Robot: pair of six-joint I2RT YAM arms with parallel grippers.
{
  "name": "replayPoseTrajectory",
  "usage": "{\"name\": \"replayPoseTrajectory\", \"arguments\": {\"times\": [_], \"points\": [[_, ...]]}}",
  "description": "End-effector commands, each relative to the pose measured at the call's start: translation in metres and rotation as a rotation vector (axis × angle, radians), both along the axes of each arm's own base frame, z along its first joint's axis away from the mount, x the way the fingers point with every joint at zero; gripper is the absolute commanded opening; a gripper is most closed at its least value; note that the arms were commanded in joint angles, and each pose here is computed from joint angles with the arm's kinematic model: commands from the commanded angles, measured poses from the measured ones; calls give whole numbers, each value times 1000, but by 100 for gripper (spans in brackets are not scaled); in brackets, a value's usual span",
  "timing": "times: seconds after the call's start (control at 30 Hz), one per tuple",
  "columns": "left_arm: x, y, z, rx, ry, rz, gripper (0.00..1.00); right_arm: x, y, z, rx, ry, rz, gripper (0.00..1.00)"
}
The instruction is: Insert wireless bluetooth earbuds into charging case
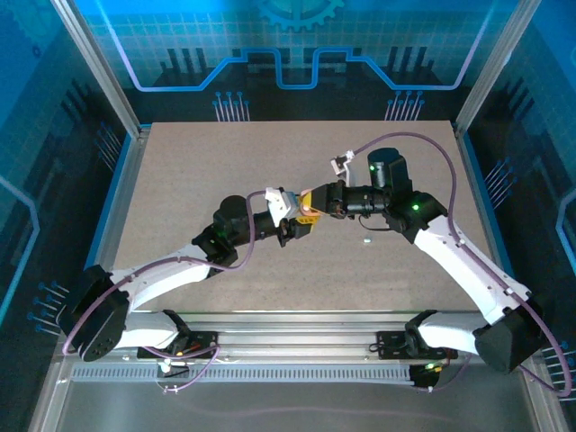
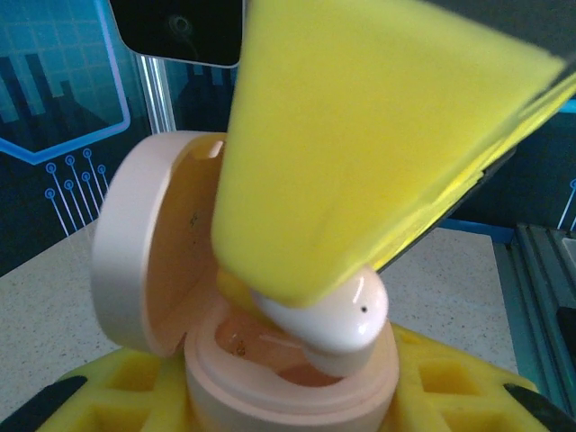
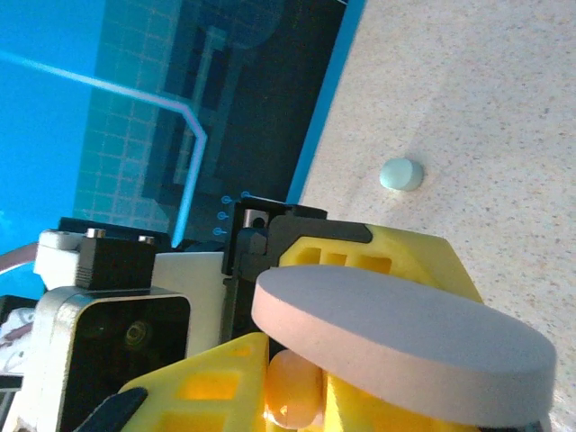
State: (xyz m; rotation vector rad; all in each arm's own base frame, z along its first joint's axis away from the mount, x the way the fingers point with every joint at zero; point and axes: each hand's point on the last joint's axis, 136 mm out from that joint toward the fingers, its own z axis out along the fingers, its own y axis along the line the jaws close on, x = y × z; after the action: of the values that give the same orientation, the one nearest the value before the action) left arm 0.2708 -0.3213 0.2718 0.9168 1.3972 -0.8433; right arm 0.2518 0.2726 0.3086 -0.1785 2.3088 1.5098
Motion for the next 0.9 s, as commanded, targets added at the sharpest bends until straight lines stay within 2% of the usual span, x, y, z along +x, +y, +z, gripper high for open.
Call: {"name": "replayPoseTrajectory", "arguments": {"times": [0.0,0.23,0.87], "points": [[2,-2,34,-82,-85,12,35,-6,-5,-9,-84,-6,-14,23],[0,-2,36,-86,-85,6,35,-7,-7,-13,-142,-21,-26,25],[0,-5,35,-93,-81,2,34,-3,9,-5,-83,-42,-41,24]]}}
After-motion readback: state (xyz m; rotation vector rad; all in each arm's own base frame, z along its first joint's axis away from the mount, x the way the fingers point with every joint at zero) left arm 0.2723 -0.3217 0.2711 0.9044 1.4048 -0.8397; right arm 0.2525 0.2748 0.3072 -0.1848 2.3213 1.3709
